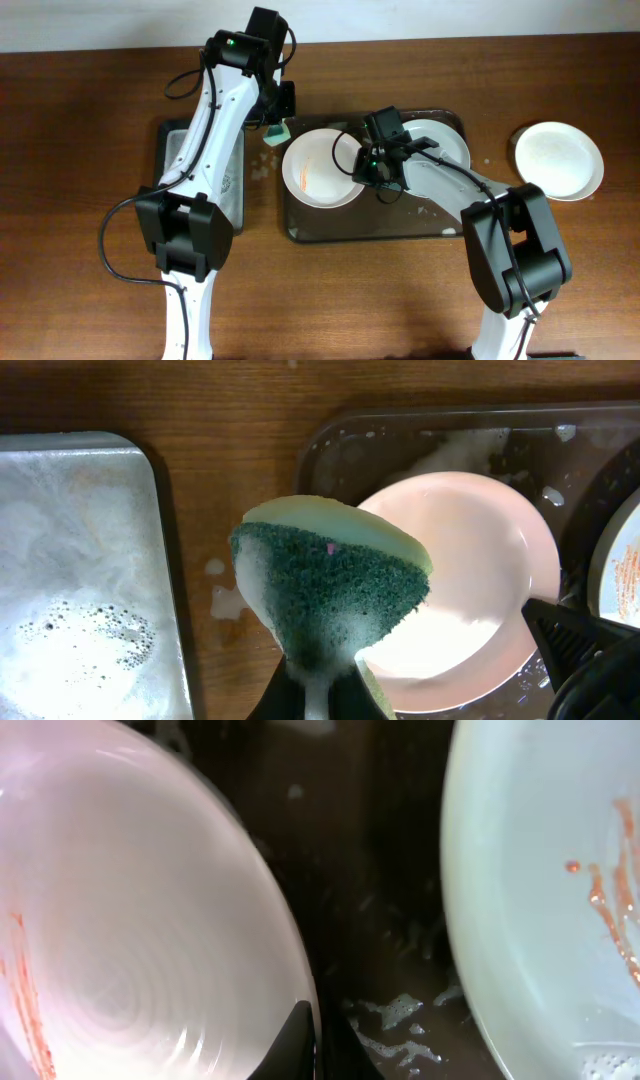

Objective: Clean dirty plates on tray and stack at the side
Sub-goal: 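Bring the sponge in the left gripper onto the held plate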

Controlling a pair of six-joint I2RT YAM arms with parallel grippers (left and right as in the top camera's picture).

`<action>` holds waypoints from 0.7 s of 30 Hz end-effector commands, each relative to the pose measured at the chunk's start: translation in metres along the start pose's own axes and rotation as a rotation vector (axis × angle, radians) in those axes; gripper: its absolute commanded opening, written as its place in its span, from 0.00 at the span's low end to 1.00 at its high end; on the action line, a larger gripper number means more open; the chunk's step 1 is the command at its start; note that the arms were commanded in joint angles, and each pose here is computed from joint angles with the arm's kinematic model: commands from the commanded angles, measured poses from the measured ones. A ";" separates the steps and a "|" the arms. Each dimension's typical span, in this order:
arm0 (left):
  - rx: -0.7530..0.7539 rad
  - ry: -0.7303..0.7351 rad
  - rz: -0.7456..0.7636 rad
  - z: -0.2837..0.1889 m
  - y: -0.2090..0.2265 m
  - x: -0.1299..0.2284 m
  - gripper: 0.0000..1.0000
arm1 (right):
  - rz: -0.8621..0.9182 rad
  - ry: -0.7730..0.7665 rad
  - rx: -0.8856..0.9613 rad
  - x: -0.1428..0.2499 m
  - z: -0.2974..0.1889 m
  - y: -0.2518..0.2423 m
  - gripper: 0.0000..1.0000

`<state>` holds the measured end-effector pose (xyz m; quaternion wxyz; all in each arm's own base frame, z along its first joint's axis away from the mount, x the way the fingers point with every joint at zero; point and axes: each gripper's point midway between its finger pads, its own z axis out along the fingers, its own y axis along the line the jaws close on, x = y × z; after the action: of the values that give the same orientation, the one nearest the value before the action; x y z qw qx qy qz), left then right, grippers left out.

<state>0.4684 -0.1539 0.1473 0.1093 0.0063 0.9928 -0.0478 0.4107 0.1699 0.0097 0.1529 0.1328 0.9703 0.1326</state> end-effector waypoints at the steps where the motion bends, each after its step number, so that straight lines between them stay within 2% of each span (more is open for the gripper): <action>1: 0.013 -0.014 0.001 -0.005 -0.004 -0.002 0.00 | 0.054 0.001 0.027 0.002 0.006 -0.006 0.04; 4: 0.013 -0.011 -0.020 -0.004 -0.005 -0.001 0.00 | 0.153 -0.006 0.069 0.003 0.005 -0.015 0.04; 9: 0.013 0.021 -0.014 0.012 -0.017 0.005 0.00 | 0.187 0.001 0.083 0.006 0.005 -0.017 0.04; 15: 0.023 0.029 0.043 0.039 -0.046 0.008 0.00 | 0.145 0.024 0.092 0.011 0.005 -0.020 0.04; 21: 0.026 0.027 0.119 0.066 -0.052 0.003 0.00 | 0.084 0.041 0.078 0.013 0.005 -0.018 0.04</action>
<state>0.4732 -0.2134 0.1036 0.1059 0.0461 0.9917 -0.0569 0.4042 0.1641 0.0071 0.1323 0.2030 0.9621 0.1252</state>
